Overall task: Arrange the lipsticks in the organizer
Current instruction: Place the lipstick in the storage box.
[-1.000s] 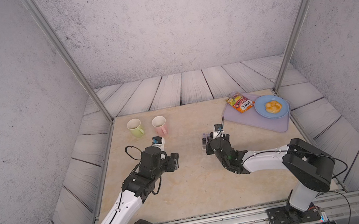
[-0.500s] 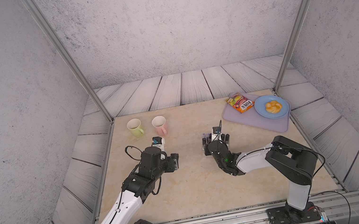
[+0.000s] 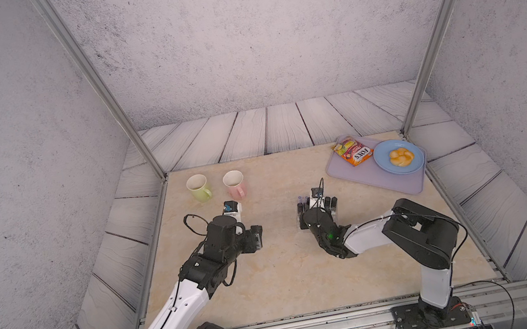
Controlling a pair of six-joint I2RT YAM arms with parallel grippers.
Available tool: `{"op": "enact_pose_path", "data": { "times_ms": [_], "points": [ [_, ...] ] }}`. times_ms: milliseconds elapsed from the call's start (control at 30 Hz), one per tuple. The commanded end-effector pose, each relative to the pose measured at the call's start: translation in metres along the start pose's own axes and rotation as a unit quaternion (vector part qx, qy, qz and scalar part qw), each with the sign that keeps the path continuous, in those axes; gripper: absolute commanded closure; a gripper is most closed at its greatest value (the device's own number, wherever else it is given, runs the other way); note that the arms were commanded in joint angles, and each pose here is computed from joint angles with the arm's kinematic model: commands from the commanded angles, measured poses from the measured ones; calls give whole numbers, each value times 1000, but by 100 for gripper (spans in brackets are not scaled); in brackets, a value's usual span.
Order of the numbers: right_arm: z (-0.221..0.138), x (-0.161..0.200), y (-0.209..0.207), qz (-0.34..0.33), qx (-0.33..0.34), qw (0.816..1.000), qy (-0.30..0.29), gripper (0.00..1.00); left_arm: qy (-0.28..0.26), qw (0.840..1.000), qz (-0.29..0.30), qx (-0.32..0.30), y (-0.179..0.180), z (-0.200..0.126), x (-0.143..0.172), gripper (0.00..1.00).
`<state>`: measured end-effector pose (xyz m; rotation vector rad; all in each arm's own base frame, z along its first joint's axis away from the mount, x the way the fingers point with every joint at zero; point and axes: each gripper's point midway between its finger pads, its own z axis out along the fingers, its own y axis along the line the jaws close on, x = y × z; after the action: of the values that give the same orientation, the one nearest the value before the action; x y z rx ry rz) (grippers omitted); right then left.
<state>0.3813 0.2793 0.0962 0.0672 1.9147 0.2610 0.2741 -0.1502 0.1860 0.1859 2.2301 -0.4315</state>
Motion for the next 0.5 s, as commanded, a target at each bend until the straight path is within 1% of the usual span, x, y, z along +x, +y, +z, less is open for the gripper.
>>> {"op": "enact_pose_path", "data": {
  "times_ms": [0,33,133,233,367,467],
  "points": [
    [3,-4,0,3,10,1000,-11,100,-8,1000,-4,-2,1,-2,-7,23],
    [2,-4,1,3,7,1000,-11,100,-7,1000,-4,-1,0,-2,-6,23],
    [0,-8,5,5,-5,1000,-11,86,-6,1000,-3,-1,0,-1,-5,23],
    [-7,-18,14,8,-23,1000,-8,76,-5,1000,-3,-2,1,-1,-5,23],
    [-17,-30,16,15,-30,999,-4,67,-3,1000,-5,-2,1,0,-5,23],
    [-25,-38,13,24,-29,999,-4,64,-1,1000,-10,-2,2,1,-4,23]
  ]
}}
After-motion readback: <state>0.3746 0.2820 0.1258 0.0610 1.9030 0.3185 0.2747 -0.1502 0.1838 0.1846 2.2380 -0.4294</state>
